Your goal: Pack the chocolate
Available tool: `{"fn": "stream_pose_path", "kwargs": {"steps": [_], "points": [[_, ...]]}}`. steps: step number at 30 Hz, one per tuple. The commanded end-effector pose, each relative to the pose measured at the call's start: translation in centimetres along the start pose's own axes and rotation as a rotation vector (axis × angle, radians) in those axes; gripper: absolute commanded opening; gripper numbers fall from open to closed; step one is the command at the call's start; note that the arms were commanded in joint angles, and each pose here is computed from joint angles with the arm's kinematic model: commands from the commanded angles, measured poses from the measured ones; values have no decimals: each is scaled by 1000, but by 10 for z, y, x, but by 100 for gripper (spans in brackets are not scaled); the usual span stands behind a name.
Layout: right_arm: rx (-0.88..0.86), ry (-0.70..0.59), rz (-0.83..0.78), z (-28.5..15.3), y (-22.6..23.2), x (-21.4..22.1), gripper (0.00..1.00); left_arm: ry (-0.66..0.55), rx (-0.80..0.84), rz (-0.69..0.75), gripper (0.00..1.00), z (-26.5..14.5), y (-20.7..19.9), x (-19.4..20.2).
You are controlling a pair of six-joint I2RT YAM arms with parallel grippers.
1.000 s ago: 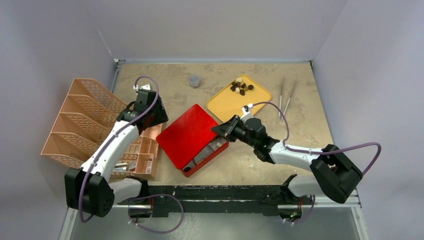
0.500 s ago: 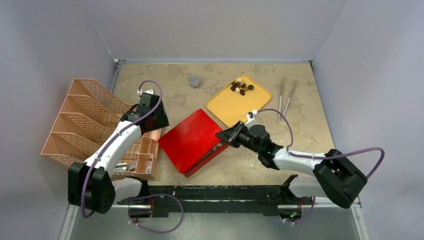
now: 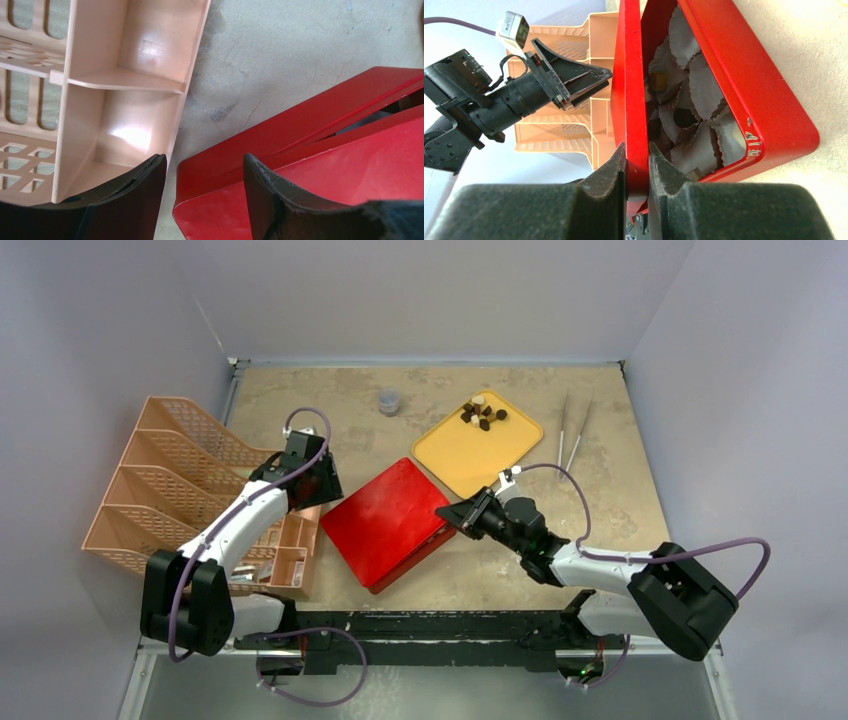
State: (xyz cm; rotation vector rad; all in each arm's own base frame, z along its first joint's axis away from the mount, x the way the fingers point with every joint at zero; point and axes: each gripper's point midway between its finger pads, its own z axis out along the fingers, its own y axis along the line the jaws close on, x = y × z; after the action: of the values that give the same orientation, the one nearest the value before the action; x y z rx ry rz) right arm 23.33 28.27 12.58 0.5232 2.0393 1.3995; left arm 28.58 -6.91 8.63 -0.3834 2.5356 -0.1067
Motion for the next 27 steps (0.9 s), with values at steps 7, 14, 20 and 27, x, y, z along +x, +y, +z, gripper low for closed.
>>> {"fn": "stream_pose_path", "kwargs": {"steps": [7, 14, 20, 27], "points": [[-17, -75, -32, -2, 3, -13, 14, -19, 48, -41, 56, 3, -8, -2], [21, -67, -45, -4, -6, -11, 24, 8, 60, -46, 49, 7, -11, 3], [109, -44, -80, -7, -8, -12, 40, 45, 67, -48, 44, 14, -12, 13], [223, -96, -98, -20, -13, -26, 60, 57, 64, -46, 43, 17, -11, 17]]}}
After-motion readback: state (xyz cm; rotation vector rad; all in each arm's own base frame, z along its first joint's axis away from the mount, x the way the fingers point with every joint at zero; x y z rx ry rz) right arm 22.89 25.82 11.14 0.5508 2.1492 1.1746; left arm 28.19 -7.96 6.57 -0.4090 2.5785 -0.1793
